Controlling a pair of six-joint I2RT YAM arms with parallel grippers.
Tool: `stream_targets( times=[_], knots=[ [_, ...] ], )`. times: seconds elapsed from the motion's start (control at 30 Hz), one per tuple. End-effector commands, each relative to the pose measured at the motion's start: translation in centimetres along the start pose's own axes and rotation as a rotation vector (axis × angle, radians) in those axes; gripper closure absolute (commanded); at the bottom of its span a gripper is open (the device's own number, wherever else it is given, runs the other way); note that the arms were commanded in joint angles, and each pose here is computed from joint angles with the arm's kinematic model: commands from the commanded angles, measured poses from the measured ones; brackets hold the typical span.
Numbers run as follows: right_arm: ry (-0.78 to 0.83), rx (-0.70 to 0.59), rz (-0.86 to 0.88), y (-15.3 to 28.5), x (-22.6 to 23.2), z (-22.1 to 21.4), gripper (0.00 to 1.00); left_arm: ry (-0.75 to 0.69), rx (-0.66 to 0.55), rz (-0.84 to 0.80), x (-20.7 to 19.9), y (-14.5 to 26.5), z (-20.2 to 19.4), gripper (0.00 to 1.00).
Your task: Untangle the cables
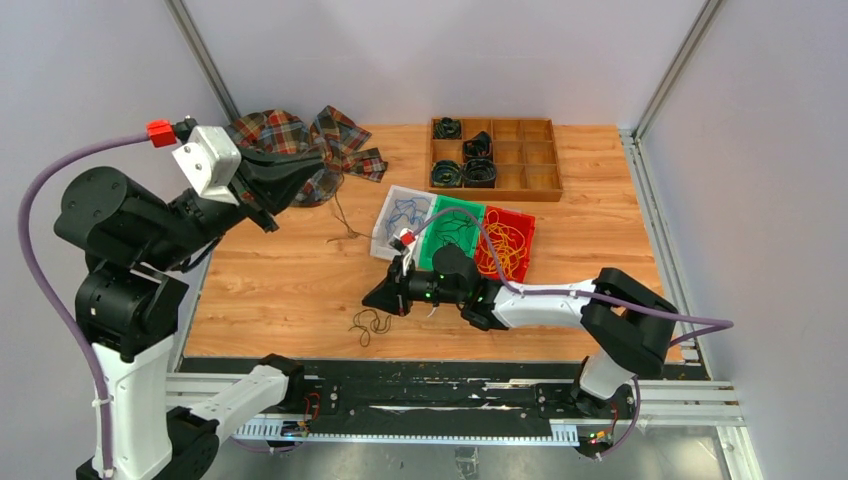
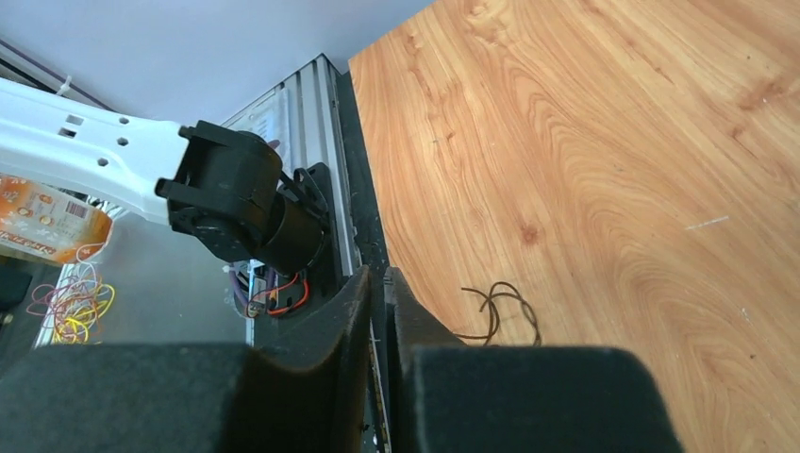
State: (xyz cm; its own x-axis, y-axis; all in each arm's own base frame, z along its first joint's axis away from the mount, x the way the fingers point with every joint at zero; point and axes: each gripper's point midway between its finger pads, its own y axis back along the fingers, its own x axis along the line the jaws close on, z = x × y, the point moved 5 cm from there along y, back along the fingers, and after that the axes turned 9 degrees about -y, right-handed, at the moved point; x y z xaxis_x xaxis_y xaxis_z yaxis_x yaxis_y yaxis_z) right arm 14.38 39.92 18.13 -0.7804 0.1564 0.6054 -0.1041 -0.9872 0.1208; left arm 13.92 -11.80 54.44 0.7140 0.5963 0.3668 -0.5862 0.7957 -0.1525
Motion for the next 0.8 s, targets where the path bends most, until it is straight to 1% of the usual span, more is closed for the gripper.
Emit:
stream_targets(
  times=[0.0,0.03,0.1,0.13,0.23,0.33,0.47,0.67,0.77],
  knots=[
    [0.038,-0.066,-0.041,0.5,-0.4,0.6,0.84,-0.048,0.011,0.089,1.8,-0.5,0.3,0.99],
    [0.058,-0.076,-0.062,0.9,-0.4,1.0,0.79,-0.046,0.025,0.087,1.8,-0.6,-0.2,1.00],
    [0.111,-0.101,-0.117,2.0,-0.4,2.1,0.66,-0.035,0.054,0.070,1.5,-0.8,-1.6,0.99],
    [0.134,-0.112,-0.142,2.7,-0.4,2.8,0.62,-0.026,0.067,0.049,1.2,-0.9,-2.4,0.99],
    [0.181,-0.146,-0.208,5.1,-0.1,5.0,0.56,0.016,0.109,-0.019,0.3,-1.7,-4.8,0.99],
    [0.196,-0.195,-0.302,8.3,-0.4,7.3,0.56,0.053,0.138,-0.095,-0.3,-2.8,-6.9,1.00],
    [0.181,-0.270,-0.457,12.3,-2.3,9.2,0.58,0.080,0.134,-0.173,-0.4,-4.8,-7.8,0.99],
    [0.116,-0.334,-0.667,16.2,-6.0,10.1,0.60,0.109,0.090,-0.266,-0.8,-8.9,-8.0,0.99],
    [0.077,-0.346,-0.716,17.2,-7.4,10.1,0.62,0.132,0.089,-0.303,-1.3,-10.9,-9.0,1.00]
  ],
)
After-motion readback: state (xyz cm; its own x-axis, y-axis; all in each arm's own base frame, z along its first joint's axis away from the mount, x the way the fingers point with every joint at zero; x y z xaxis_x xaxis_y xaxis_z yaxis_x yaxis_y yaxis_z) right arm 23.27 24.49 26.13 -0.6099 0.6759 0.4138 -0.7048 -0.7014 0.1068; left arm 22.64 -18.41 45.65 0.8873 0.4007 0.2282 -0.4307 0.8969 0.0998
